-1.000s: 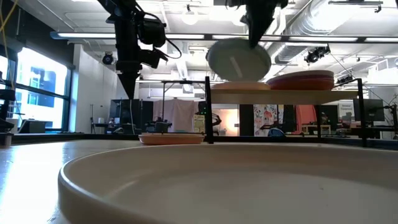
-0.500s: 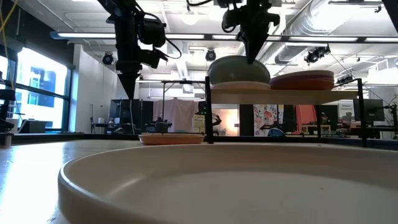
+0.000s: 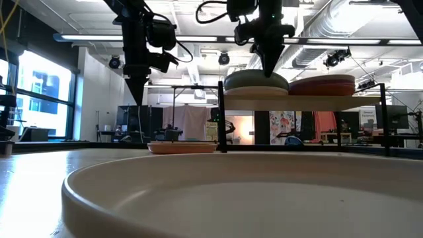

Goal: Place and stack plates onto a shelf
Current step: Stack the blue plate on top of the light orange plate on the shelf, then stack the brown plate on top of the blue plate on the shelf

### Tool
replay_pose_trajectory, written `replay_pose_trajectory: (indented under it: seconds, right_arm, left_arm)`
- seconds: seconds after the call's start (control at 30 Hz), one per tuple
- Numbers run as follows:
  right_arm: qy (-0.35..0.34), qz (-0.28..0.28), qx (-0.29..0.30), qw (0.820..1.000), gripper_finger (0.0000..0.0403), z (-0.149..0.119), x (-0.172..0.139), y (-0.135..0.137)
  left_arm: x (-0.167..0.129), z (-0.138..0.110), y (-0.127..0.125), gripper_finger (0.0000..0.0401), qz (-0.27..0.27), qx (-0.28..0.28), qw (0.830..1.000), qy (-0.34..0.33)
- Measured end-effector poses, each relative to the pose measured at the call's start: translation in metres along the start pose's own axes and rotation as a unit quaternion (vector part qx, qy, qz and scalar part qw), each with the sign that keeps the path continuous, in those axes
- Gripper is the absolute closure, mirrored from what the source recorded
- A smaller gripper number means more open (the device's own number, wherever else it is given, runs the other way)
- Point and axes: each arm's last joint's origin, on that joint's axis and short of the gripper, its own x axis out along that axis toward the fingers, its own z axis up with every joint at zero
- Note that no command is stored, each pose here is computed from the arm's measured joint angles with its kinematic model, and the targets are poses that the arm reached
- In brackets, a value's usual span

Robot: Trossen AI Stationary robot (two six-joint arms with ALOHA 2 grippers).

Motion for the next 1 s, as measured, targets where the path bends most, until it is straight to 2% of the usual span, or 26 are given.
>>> replay_pose_trajectory:
  seconds: [0.3,0.6,0.8,1.0]
  right_arm:
    - [0.001,-0.002,0.023,1.0,0.0399,-0.002,0.002,-0.006]
    - [0.004,-0.005,0.03,1.0,0.0339,-0.004,0.003,-0.01]
    - [0.019,-0.015,0.028,0.999,0.0329,-0.006,-0.003,-0.007]
    - [-0.009,-0.023,0.068,0.997,0.0329,-0.003,-0.025,-0.001]
  left_arm:
    - [0.0,0.0,0.0,0.0275,0.0,0.0,1.0,0.0]
    - [0.0,0.0,0.0,0.0275,0.0,0.0,1.0,0.0]
    - [0.0,0.0,0.0,0.0275,-0.001,0.0,1.0,0.0]
    - [0.0,0.002,-0.004,0.0275,-0.081,-0.001,0.996,-0.029]
